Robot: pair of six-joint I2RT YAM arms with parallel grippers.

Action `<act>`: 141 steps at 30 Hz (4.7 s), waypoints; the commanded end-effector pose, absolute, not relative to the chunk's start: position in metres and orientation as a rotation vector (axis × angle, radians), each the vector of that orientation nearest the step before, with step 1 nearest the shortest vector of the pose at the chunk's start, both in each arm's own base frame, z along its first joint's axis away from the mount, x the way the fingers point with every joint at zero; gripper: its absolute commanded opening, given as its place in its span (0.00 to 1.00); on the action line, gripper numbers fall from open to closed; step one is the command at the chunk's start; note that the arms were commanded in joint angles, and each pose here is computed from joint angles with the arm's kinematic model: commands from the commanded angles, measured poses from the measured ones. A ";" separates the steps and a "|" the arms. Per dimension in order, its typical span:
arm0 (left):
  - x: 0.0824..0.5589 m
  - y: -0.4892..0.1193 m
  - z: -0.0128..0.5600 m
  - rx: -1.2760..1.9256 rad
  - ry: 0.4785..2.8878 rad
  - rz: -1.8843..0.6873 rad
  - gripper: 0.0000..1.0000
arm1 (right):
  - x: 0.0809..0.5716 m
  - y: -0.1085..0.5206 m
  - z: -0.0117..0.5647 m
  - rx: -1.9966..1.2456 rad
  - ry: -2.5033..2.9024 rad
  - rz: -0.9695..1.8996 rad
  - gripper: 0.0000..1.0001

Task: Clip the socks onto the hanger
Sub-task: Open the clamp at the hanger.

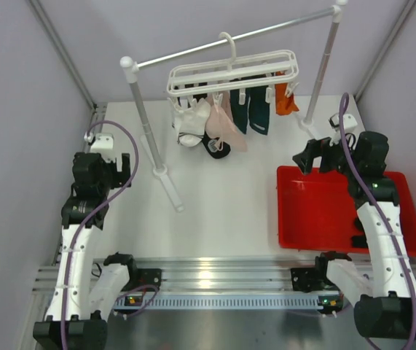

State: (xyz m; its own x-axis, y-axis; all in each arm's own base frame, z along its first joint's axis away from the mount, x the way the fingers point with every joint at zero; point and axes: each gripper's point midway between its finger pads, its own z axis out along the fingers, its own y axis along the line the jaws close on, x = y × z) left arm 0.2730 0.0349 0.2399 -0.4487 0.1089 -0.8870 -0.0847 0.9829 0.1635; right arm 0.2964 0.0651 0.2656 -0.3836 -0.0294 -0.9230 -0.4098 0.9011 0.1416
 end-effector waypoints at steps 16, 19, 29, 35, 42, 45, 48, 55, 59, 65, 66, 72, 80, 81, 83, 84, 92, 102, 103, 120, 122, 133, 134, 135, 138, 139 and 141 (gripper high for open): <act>0.274 -0.092 0.309 0.534 1.606 -0.366 0.84 | 0.327 0.061 0.325 -0.283 1.839 0.415 1.00; 0.288 -0.119 0.317 0.619 1.547 -0.386 0.82 | 0.328 0.071 0.336 -0.330 1.816 0.473 1.00; 0.292 -0.216 0.357 0.757 1.326 -0.587 0.83 | 0.325 0.111 0.397 -0.438 1.460 0.666 0.71; 0.267 -0.247 0.393 0.848 1.158 -0.775 0.84 | 0.315 0.176 0.411 -0.642 1.322 0.762 0.58; 0.291 -0.241 0.418 0.625 1.242 -0.775 0.84 | 0.331 0.231 0.406 -0.646 1.224 0.696 0.40; 0.299 -0.235 0.425 0.548 1.259 -0.766 0.84 | 0.349 0.238 0.410 -0.549 1.187 0.637 0.39; 0.303 -0.231 0.429 0.499 1.264 -0.758 0.84 | 0.357 0.249 0.409 -0.526 1.129 0.611 0.42; 0.302 -0.236 0.433 0.512 1.249 -0.773 0.84 | 0.381 0.255 0.401 -0.480 1.066 0.531 0.42; 0.301 -0.239 0.436 0.524 1.244 -0.789 0.83 | 0.389 0.256 0.398 -0.489 1.046 0.510 0.41; 0.299 -0.246 0.437 0.546 1.245 -0.826 0.84 | 0.401 0.259 0.388 -0.544 1.034 0.536 0.43; 0.300 -0.246 0.438 0.544 1.246 -0.826 0.84 | 0.405 0.258 0.384 -0.551 1.040 0.539 0.43; 0.308 -0.246 0.438 0.531 1.252 -0.809 0.84 | 0.414 0.259 0.391 -0.557 1.002 0.557 0.43; 0.322 -0.256 0.439 0.554 1.254 -0.801 0.84 | 0.413 0.264 0.408 -0.567 0.950 0.583 0.43; 0.323 -0.257 0.440 0.559 1.252 -0.801 0.84 | 0.411 0.265 0.410 -0.576 0.940 0.590 0.43; 0.326 -0.260 0.441 0.561 1.249 -0.806 0.84 | 0.411 0.266 0.412 -0.586 0.932 0.593 0.41; 0.327 -0.260 0.443 0.558 1.247 -0.810 0.84 | 0.411 0.268 0.410 -0.595 0.934 0.598 0.40; 0.343 -0.265 0.458 0.533 1.233 -0.798 0.83 | 0.410 0.268 0.408 -0.625 0.940 0.600 0.22; 0.356 -0.286 0.462 0.590 1.240 -0.844 0.75 | 0.394 0.275 0.415 -0.683 0.971 0.713 0.08; 0.357 -0.288 0.463 0.603 1.234 -0.849 0.73 | 0.393 0.278 0.414 -0.692 0.985 0.742 0.08; 0.372 -0.318 0.466 0.707 1.172 -0.921 0.58 | 0.382 0.288 0.410 -0.809 1.083 1.047 0.06; 0.372 -0.320 0.463 0.723 1.171 -0.928 0.56 | 0.380 0.289 0.408 -0.812 1.096 1.062 0.06; 0.384 -0.330 0.458 0.642 1.244 -0.902 0.45 | 0.395 0.281 0.399 -0.677 1.197 0.943 0.02; 0.388 -0.329 0.453 0.603 1.284 -0.896 0.45 | 0.399 0.278 0.400 -0.646 1.205 0.898 0.02; 0.387 -0.332 0.457 0.583 1.289 -0.897 0.43 | 0.401 0.277 0.397 -0.650 1.209 0.851 0.01; 0.386 -0.333 0.457 0.518 1.330 -0.881 0.42 | 0.405 0.273 0.399 -0.613 1.203 0.737 0.00; 0.387 -0.334 0.455 0.503 1.344 -0.875 0.42 | 0.405 0.275 0.398 -0.606 1.207 0.721 0.00; 0.391 -0.334 0.450 0.438 1.400 -0.833 0.42 | 0.410 0.270 0.399 -0.580 1.208 0.666 0.00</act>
State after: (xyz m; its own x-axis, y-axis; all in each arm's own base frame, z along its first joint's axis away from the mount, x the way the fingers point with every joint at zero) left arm 0.3851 -0.3414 0.4322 -0.0345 -0.2037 -0.9784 0.8091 0.5690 -0.1470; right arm 0.4072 0.2836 0.3755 0.0949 0.1848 -0.9782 -0.8147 0.5791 0.0304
